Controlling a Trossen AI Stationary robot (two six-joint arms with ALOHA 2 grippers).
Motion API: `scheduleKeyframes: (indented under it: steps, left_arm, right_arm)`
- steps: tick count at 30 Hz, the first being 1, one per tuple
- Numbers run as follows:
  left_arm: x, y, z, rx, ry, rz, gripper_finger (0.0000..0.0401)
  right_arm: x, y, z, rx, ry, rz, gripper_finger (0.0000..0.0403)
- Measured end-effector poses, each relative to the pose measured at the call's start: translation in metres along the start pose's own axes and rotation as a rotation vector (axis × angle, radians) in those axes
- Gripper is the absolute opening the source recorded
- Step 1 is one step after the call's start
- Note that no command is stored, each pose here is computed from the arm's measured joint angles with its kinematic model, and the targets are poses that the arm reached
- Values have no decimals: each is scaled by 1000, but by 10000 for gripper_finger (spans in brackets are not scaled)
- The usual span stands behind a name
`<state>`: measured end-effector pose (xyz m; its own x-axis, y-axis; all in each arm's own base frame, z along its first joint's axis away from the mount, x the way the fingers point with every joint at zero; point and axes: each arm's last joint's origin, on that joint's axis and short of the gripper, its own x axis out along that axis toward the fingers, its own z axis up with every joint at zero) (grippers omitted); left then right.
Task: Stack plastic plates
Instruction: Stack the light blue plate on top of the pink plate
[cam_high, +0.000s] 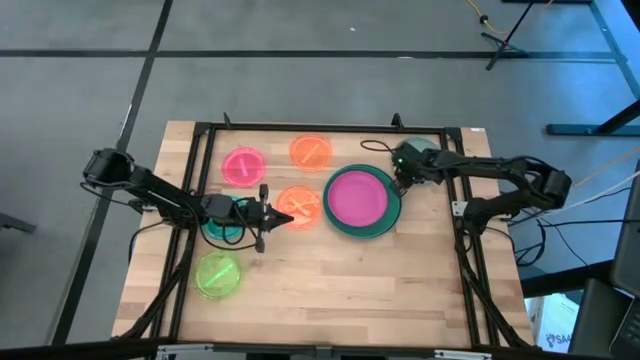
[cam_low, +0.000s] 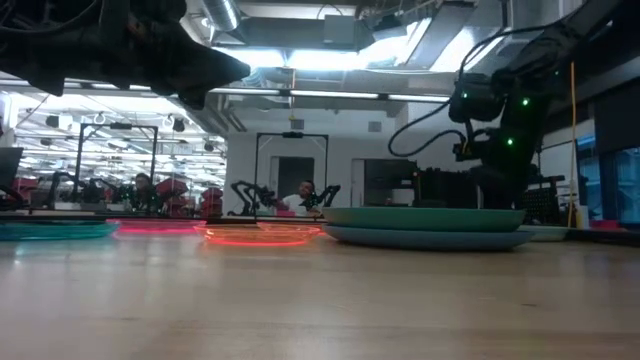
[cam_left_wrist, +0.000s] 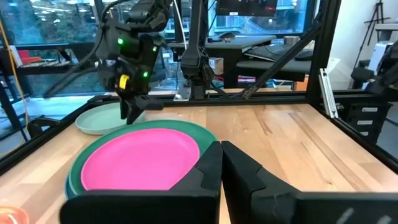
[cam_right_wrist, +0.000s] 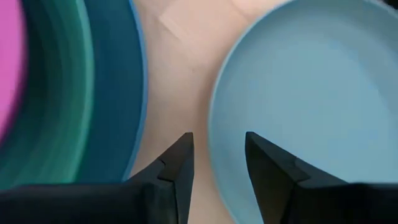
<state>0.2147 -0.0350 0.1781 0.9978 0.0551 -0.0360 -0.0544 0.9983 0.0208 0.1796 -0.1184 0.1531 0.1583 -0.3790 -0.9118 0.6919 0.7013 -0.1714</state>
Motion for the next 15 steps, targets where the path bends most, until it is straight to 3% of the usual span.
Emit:
scheduleKeyframes:
  steps: [9,15]
  left_arm:
    - [0,0,0,2,0,2,0]
    - [0,0,0,17,0,1,0]
  right_arm:
    - [19,3,1,-44,43,-61,116]
    - [22,4,1,-96,51,-64,26]
